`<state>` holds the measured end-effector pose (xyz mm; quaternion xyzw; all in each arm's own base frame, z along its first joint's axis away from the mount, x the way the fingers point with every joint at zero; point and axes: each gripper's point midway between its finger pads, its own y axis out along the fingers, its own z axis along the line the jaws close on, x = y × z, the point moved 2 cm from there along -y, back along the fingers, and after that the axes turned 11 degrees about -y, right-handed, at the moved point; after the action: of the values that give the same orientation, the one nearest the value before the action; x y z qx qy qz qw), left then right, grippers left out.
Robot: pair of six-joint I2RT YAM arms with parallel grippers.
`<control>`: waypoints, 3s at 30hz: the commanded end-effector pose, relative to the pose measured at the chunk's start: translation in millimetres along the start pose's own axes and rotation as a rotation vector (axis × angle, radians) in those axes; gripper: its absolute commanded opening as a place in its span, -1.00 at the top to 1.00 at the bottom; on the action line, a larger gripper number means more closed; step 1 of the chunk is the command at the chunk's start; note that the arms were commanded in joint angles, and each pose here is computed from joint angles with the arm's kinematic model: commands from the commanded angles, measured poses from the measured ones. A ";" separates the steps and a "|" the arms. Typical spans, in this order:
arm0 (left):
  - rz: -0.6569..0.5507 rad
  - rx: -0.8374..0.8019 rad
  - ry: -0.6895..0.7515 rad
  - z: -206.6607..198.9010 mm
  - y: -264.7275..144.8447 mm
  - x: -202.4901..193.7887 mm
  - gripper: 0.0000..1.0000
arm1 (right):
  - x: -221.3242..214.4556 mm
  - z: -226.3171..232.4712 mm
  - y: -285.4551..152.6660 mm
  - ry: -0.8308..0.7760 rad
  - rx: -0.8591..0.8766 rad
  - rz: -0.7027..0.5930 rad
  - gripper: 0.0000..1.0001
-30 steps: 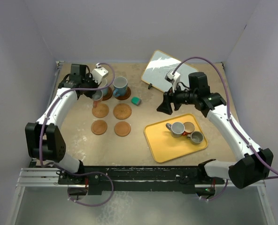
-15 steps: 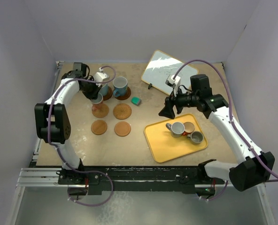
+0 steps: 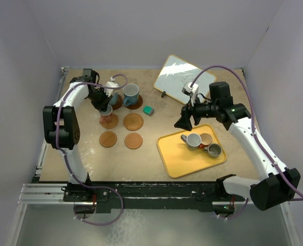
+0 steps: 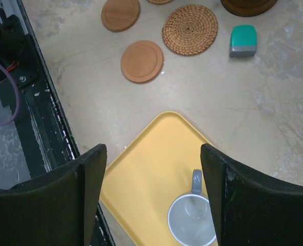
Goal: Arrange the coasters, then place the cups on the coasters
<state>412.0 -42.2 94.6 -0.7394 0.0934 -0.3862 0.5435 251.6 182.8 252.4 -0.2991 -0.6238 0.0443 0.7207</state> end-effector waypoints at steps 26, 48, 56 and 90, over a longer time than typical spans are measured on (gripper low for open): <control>-0.040 -0.030 0.073 1.6 -7.9 12.3 0.57 | 3.0 -1.7 -0.9 -0.006 0.023 -0.003 -0.56; -0.139 0.027 0.070 -15.9 -62.0 32.9 0.23 | -7.0 -19.0 -11.1 -0.069 -0.088 0.096 -0.57; -0.320 0.132 0.041 -39.3 -108.9 41.4 0.02 | -44.3 -35.0 -32.3 -0.150 -0.184 0.341 -0.57; -0.626 0.246 -0.045 -78.2 -141.2 23.5 -0.29 | -154.9 -36.7 -22.0 0.135 -0.280 0.680 -0.03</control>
<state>331.6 -52.7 217.5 -0.6826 -0.1714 -0.4947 0.5098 234.6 75.6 123.8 -0.5961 -0.4316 0.1952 0.6483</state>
